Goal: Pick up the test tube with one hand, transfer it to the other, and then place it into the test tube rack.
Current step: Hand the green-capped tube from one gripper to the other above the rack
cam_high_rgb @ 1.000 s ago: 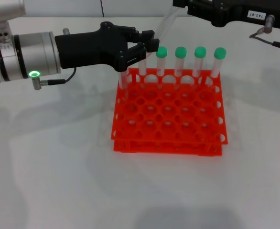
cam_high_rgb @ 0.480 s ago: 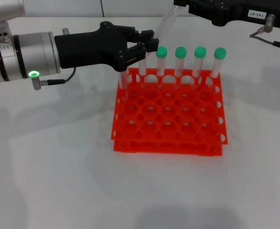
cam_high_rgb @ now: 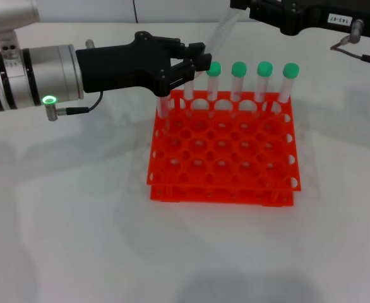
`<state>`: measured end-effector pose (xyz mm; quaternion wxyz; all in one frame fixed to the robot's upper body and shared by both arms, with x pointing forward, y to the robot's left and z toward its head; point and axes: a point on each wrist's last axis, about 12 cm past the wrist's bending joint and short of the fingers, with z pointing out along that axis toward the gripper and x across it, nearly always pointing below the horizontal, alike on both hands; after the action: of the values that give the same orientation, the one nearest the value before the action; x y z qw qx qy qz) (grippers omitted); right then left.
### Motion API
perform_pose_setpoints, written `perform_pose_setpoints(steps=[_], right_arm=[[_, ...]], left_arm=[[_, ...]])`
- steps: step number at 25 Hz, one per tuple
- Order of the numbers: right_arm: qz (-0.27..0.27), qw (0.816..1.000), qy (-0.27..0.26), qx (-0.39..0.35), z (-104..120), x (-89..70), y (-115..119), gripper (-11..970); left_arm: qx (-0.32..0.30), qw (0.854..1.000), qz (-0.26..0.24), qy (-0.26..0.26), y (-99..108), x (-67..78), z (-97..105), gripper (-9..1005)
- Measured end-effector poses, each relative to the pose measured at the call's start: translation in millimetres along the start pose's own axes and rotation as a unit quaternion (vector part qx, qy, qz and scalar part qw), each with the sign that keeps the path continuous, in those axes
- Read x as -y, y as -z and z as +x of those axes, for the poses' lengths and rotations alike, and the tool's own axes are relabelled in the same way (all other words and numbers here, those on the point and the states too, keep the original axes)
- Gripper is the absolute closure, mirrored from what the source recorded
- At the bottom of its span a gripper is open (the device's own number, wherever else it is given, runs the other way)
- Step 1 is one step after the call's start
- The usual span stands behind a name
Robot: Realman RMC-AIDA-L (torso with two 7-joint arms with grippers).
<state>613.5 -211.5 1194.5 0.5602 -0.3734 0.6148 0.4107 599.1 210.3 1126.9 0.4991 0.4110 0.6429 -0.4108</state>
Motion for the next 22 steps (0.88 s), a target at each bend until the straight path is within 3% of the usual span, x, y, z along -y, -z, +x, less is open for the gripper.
perform_pose_setpoints(steps=[12,17,20,22], right_arm=[[-0.001,1.000,-0.004,-0.001,0.1,-0.3,0.0,681],[-0.001,1.000,-0.004,-0.001,0.5,-0.6,0.7,684],[-0.001,1.000,-0.004,-0.001,0.9,-0.6,1.4,685],[0.000,1.000,-0.005,-0.001,1.2,-0.7,2.1,686]], left_arm=[[0.006,0.999,-0.026,0.035,0.0,-1.9,4.8,757],[0.005,0.999,-0.026,0.041,0.0,-2.0,4.9,533],[0.003,0.999,-0.024,0.042,0.5,-1.2,6.0,289],[0.001,0.999,-0.023,0.046,1.7,-0.6,7.3,228]])
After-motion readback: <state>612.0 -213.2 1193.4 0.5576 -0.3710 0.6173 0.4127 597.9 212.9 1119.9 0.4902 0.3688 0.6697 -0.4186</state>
